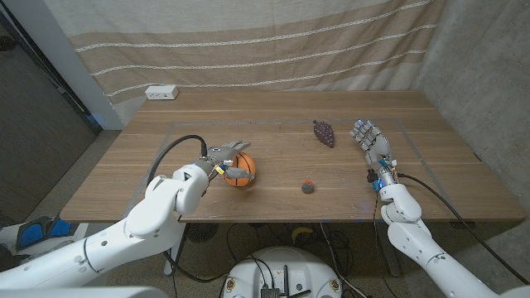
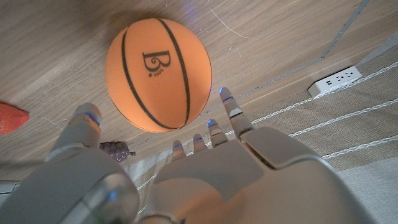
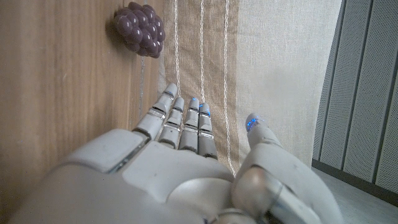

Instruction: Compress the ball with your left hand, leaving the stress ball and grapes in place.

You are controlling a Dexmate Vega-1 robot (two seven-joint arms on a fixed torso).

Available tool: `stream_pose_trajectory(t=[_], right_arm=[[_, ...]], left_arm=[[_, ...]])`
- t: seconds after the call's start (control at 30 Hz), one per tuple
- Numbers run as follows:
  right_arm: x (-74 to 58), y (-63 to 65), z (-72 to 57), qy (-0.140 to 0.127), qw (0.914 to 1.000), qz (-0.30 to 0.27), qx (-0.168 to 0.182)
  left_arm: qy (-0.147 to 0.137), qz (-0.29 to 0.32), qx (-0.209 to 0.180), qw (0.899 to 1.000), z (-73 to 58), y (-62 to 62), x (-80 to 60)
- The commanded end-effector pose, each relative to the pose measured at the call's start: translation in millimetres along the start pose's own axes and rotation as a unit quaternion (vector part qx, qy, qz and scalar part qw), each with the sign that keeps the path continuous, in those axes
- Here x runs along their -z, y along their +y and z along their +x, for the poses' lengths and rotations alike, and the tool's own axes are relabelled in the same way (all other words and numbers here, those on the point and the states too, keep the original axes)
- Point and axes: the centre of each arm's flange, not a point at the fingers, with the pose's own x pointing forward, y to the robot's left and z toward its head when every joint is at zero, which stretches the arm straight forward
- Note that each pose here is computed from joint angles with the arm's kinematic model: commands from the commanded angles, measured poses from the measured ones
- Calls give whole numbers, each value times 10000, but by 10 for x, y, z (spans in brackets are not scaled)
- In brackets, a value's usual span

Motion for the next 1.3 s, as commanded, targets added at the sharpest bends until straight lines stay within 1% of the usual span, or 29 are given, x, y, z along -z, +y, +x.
stream_pose_trajectory(t=[0.03, 0.2, 0.4, 0.43, 0.47, 0.7, 0.8, 0.97, 1.13, 1.23, 1.3], right_arm=[[1, -5, -30, -10, 10000, -10, 40], [-2, -2, -34, -8, 10000, -26, 34], [-13, 4, -35, 3, 10000, -55, 28], [-17, 6, -35, 2, 10000, -72, 28], [-20, 7, -34, 4, 10000, -81, 28], [-22, 9, -35, 32, 9999, -104, 46], [-24, 9, -30, 34, 9999, -116, 49], [-21, 6, -19, 40, 9999, -126, 68], [-19, 4, -8, 47, 9998, -158, 84], [-16, 3, 4, 55, 9998, -168, 86], [-13, 2, 10, 64, 9998, -179, 84]], left_arm=[[-7, 9, 171, 9999, 37, -79, -28], [13, 7, 197, 9998, 41, -109, -30], [22, 46, 347, 9994, 80, -164, -28], [-70, 89, 412, 9991, 95, -174, -31], [-228, 131, 503, 9984, 118, -182, -35], [-164, 244, 846, 9960, 206, -250, -43], [-190, 236, 965, 9949, 247, -276, -45], [-105, 226, 1270, 9916, 335, -326, -28], [-70, 142, 1358, 9906, 395, -377, -9], [-52, 21, 1362, 9907, 422, -408, 8], [-12, 19, 1284, 9917, 434, -425, 14]])
